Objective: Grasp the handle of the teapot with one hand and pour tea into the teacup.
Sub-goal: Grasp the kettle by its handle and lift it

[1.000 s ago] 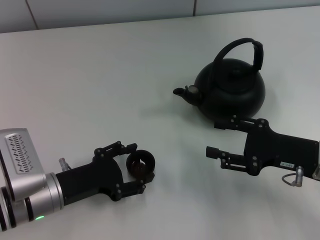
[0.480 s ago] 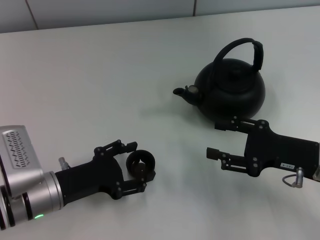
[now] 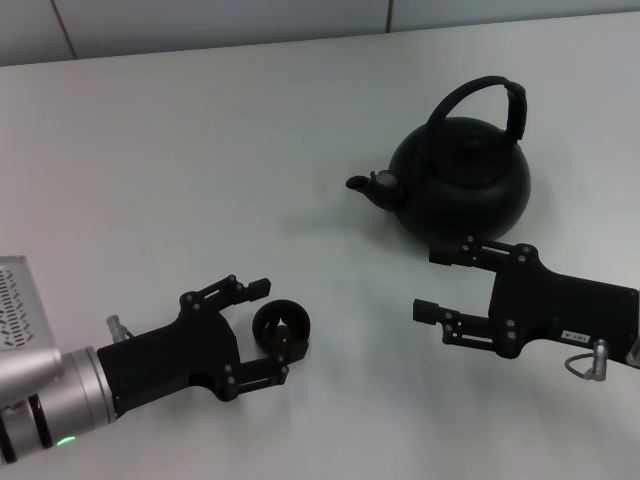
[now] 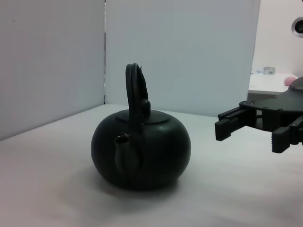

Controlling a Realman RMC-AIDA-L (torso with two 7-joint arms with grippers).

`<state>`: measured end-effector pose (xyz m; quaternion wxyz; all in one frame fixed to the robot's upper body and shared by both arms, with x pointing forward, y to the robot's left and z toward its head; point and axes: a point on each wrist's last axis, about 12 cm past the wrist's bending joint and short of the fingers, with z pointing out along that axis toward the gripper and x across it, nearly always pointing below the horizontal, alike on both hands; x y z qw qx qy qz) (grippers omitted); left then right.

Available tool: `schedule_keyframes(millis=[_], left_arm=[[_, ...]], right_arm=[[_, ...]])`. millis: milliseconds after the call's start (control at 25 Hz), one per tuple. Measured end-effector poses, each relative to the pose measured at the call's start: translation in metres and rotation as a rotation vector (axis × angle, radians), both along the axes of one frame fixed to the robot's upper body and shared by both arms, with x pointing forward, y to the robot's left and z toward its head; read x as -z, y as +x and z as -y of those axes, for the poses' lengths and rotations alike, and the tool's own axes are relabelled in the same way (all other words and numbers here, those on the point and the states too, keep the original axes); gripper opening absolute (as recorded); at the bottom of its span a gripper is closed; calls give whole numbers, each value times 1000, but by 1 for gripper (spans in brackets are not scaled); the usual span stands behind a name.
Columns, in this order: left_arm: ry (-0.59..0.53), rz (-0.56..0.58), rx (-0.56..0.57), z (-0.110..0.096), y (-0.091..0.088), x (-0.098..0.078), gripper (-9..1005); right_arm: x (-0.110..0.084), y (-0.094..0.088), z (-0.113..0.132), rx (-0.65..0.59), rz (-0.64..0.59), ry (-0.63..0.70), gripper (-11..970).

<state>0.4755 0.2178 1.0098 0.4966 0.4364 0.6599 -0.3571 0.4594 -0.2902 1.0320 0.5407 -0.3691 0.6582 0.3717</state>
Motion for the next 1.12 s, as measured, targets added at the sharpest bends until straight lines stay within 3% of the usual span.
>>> schedule_keyframes(millis=[560,600,680,960,1120], left_arm=[[-124,142,75,-15,-22,-23,822],[-179,191,121,-33,-31,-40,822],[-187,195,142,-43,-32,-46,821],[-60,47,146,-81,-15,-64,819],[-26,22,146,-85,-13,-66,818]], right_arm=[[2,-1,2,23,-6,-7,709],[3,0,3,29,-7,-12,709],[4,0,3,37,-10,-20,709],[6,2,6,66,-15,-37,710],[8,3,8,87,-19,-46,710]])
